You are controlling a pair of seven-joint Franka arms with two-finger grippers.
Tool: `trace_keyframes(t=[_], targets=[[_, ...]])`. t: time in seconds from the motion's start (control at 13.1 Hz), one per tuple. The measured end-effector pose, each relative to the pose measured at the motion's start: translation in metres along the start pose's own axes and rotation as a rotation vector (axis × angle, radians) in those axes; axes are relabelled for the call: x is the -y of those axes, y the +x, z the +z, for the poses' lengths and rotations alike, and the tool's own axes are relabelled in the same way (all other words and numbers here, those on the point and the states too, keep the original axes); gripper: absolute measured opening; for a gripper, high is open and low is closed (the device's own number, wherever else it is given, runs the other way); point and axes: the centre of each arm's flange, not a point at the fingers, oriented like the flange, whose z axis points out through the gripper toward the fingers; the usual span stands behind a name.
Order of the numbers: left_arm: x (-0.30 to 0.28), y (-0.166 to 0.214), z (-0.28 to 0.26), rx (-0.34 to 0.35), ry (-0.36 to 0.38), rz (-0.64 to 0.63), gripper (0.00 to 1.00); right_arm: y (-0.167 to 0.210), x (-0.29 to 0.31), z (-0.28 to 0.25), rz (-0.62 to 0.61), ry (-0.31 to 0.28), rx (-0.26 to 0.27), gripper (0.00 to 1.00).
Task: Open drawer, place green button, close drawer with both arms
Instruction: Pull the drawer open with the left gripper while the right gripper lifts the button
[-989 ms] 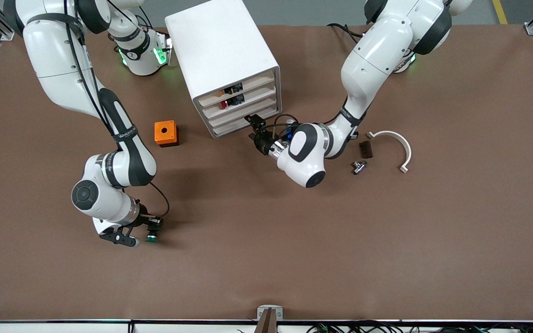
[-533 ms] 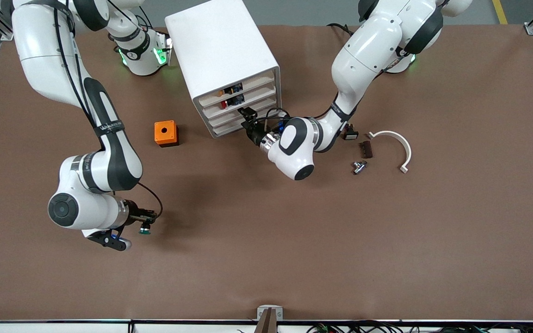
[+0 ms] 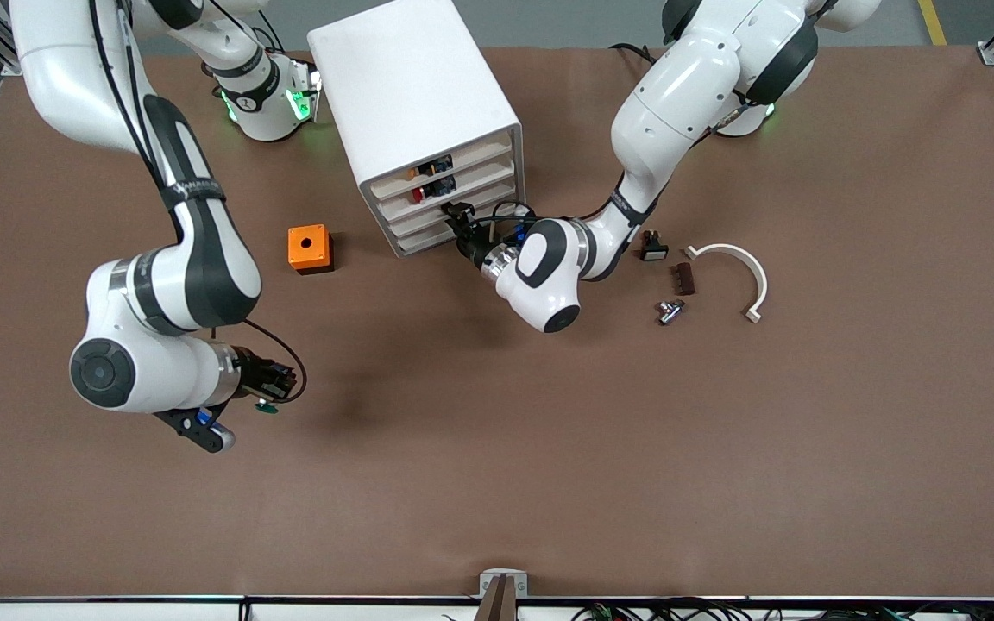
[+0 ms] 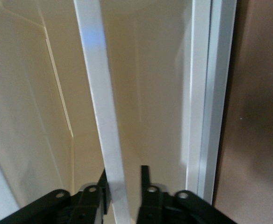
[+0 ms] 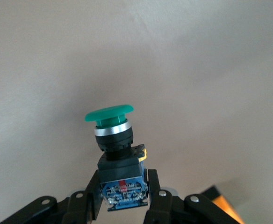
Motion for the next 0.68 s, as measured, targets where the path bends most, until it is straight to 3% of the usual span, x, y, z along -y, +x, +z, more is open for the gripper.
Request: trace_keyframes(t=[0.08, 0.3, 0.68], targets=[[0.001, 0.000, -0.005, 0.005, 0.009, -0.015, 0.14, -0.016, 0.005, -0.012, 0.036, 0.004, 0.015, 0.42], [-0.008, 0.000, -0.042, 0.044, 0.004, -0.023, 0.14, -0.060, 0.014, -0.044, 0.138, 0.013, 0.068, 0.42], [-0.024, 0.003, -0.123, 0.148, -0.048, 0.062, 0.14, -0.146, 0.052, -0.023, 0.259, -0.013, 0.058, 0.42]])
